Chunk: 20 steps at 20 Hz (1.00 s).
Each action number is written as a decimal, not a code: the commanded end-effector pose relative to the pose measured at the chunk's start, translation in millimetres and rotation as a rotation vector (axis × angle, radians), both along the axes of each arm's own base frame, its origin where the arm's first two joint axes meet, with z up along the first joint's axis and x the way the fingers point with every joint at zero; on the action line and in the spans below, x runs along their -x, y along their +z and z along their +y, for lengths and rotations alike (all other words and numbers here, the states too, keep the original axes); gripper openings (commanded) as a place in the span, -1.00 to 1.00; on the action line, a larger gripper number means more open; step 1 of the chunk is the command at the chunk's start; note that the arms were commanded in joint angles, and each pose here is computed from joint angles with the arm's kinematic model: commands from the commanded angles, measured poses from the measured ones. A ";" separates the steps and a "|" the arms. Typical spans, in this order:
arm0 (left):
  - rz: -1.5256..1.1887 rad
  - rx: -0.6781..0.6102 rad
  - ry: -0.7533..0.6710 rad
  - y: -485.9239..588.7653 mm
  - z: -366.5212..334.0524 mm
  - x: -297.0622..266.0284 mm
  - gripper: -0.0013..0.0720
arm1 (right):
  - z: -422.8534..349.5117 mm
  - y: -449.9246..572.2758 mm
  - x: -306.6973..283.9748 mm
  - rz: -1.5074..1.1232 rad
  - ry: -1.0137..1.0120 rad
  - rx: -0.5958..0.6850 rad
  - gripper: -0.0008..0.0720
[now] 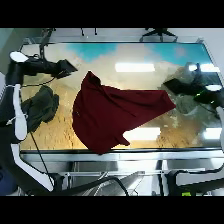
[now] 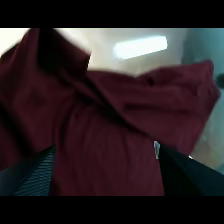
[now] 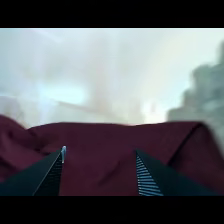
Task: Fold the shirts.
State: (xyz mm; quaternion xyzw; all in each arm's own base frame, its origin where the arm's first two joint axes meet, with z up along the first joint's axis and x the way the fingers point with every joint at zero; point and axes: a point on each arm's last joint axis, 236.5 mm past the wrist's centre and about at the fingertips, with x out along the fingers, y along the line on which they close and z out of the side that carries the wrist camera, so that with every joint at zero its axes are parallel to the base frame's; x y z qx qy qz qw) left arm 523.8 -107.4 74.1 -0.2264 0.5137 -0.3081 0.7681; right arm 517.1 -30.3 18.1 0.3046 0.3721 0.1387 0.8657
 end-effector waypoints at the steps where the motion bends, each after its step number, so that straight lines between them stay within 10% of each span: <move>1: 0.371 -0.077 -0.012 -40.1 28.5 95.1 0.96 | -69.7 -3.4 14.2 0.069 -0.069 0.093 0.43; 10: 0.831 -0.089 0.053 -156.2 -42.6 325.6 0.96 | -94.6 -47.8 41.0 0.210 -0.073 0.050 0.40; 18: 0.724 -0.012 0.135 -192.1 -99.9 318.7 0.95 | -88.4 -75.6 46.7 0.261 -0.033 0.022 0.40; 19: 0.721 -0.018 0.110 -194.6 -105.1 316.2 0.83 | -88.0 -79.0 47.2 0.264 -0.026 0.024 0.40; 20: 0.712 -0.019 0.080 -194.2 -109.1 311.6 0.27 | -88.1 -83.2 48.0 0.271 -0.021 0.026 0.40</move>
